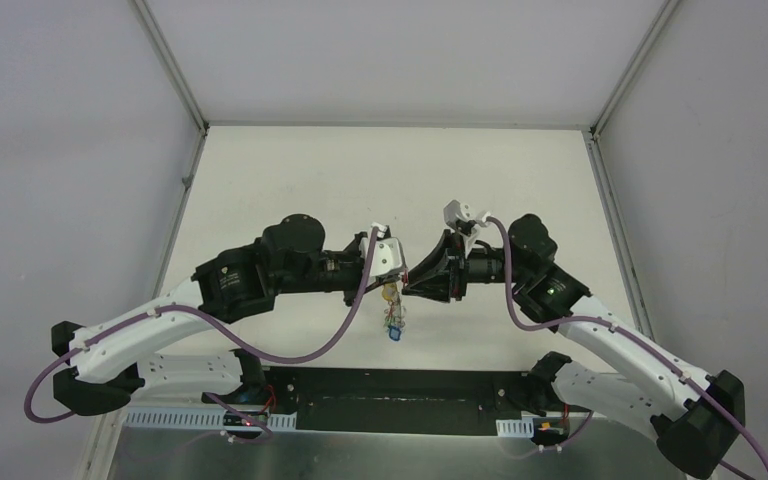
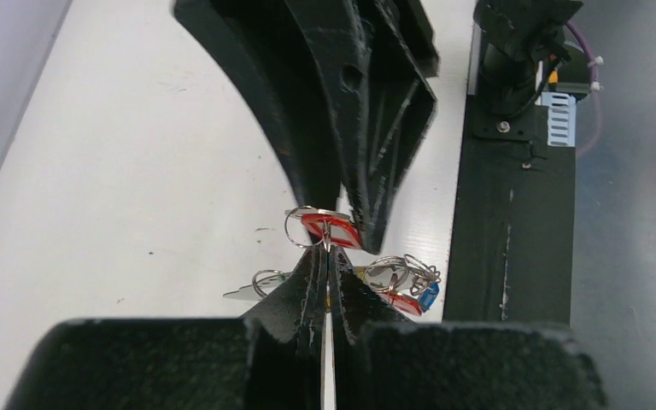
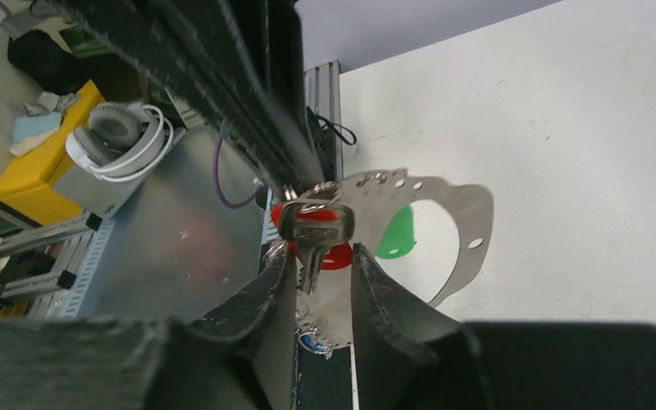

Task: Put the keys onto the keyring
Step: Adjust the key on the keyring.

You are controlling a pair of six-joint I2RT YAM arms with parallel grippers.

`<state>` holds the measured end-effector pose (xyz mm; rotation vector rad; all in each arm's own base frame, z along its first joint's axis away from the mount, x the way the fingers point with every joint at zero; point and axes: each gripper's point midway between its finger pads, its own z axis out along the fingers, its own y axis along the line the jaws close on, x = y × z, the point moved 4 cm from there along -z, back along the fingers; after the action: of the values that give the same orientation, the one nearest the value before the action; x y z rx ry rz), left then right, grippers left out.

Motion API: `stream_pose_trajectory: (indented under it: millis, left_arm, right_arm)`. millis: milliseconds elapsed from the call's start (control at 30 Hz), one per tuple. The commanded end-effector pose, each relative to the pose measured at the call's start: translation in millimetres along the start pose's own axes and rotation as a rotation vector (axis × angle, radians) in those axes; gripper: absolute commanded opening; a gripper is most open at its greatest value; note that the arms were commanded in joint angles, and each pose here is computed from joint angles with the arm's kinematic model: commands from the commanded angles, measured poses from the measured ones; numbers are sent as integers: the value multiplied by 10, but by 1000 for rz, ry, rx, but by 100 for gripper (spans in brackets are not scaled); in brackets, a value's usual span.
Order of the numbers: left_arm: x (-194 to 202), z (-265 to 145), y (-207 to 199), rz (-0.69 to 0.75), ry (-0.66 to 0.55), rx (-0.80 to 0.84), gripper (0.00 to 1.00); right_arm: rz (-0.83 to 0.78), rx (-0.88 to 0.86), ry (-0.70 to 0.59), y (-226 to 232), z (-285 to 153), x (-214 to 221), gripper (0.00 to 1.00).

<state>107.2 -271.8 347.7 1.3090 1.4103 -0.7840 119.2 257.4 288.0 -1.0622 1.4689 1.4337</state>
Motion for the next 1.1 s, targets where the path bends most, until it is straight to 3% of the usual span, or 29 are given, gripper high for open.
stream_pose_trajectory:
  millis: [0, 233, 567, 967, 1033, 1067]
  left_arm:
    - [-217, -37, 6, -5, -81, -7, 0]
    - [-233, -70, -1, -6, -90, -5, 0]
    - [-299, -175, -16, -11, -129, -7, 0]
    - [-411, -120, -53, -18, -224, 20, 0]
    - [-405, -119, -52, -18, -224, 18, 0]
    - [-398, -119, -50, -19, -222, 16, 0]
  right_arm:
    - [-35, -49, -33, 70, 16, -73, 20]
    - [-36, 1, -40, 31, -32, 14, 0]
    - [-14, 141, -24, -123, -120, 204, 0]
    - [21, 84, 62, -139, -60, 350, 0]
    - [-4, 97, 48, -118, -91, 303, 11]
    - [-17, 104, 36, -101, -111, 270, 23]
